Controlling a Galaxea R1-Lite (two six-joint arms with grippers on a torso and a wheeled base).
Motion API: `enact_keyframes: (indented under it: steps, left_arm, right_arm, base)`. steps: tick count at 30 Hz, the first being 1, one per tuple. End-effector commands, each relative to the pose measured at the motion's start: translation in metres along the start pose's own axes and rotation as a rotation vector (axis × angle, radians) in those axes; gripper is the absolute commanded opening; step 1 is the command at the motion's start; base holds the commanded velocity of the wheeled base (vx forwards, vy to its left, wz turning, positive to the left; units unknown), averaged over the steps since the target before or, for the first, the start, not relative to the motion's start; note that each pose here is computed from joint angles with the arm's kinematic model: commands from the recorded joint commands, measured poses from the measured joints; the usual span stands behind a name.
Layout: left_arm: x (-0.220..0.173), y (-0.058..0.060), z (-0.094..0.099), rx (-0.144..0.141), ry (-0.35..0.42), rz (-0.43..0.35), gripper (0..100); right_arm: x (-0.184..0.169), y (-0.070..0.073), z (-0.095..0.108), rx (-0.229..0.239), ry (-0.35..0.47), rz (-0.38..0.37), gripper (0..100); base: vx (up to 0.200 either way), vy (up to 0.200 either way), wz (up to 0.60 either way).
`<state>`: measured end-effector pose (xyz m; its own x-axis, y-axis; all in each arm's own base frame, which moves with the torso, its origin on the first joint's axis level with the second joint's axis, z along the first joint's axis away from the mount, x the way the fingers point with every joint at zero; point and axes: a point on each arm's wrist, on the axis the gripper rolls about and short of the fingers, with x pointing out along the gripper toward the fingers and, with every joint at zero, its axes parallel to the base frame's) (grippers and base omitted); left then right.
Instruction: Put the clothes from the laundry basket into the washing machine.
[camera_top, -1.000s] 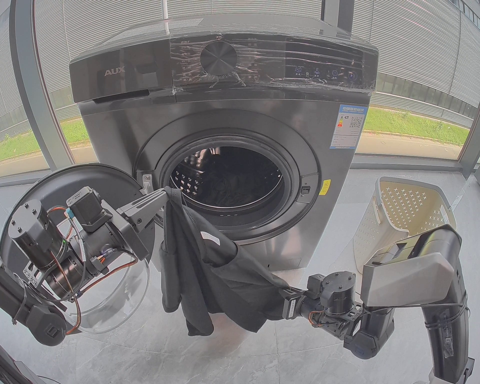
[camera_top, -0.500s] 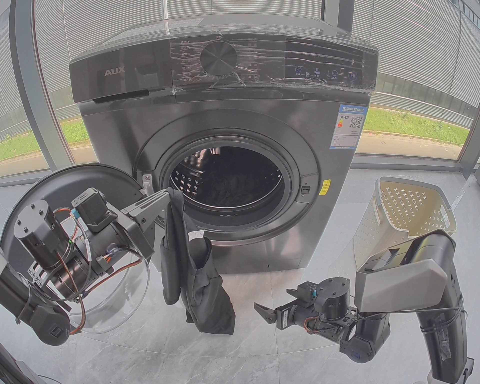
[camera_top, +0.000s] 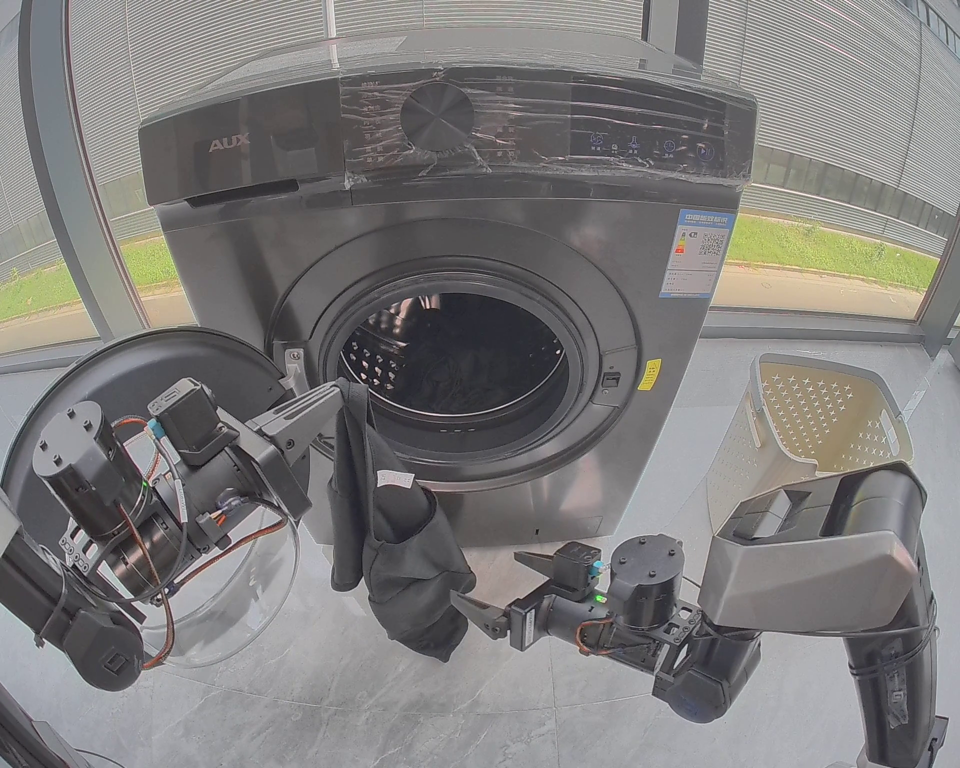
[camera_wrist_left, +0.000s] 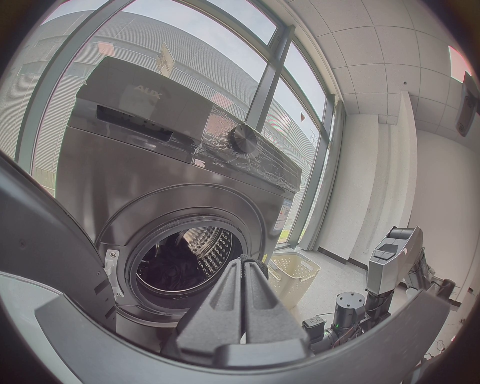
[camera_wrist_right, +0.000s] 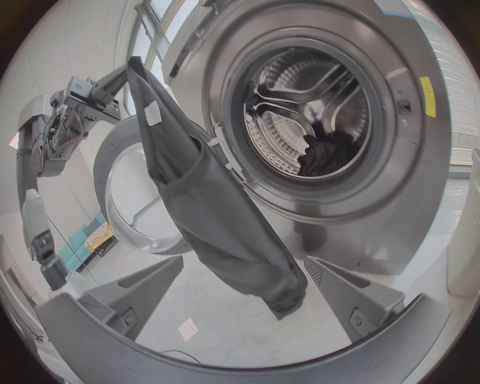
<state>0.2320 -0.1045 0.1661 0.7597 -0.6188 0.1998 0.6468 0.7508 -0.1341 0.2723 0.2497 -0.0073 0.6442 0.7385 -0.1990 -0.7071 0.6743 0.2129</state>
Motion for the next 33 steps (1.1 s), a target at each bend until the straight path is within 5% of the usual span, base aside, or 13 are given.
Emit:
enact_keyframes:
  steps: [1, 9, 28, 29, 33]
  left_arm:
    - [0.0, 0.0, -0.001, -0.002, 0.005, 0.001, 0]
    - [0.0, 0.0, -0.002, -0.003, 0.008, 0.001, 0]
    - [-0.001, -0.001, -0.001, -0.003, 0.006, -0.002, 0]
    - [-0.001, 0.0, -0.001, -0.002, 0.004, -0.001, 0]
    - [-0.001, 0.001, -0.001, -0.002, 0.006, 0.007, 0]
  right_arm:
    - [0.013, 0.013, 0.011, -0.013, -0.062, 0.048, 100]
    - [0.031, 0.031, 0.026, -0.025, -0.144, 0.102, 100]
    - [0.074, 0.038, 0.006, -0.028, -0.213, 0.104, 100]
    - [0.075, 0.038, 0.006, -0.03, -0.214, 0.104, 0]
    - [0.073, 0.039, 0.008, -0.036, -0.218, 0.101, 0]
  base:
    - [0.0, 0.0, 0.0]
    - [0.0, 0.0, 0.0]
    - [0.0, 0.0, 0.0]
    - [0.0, 0.0, 0.0]
    - [0.0, 0.0, 0.0]
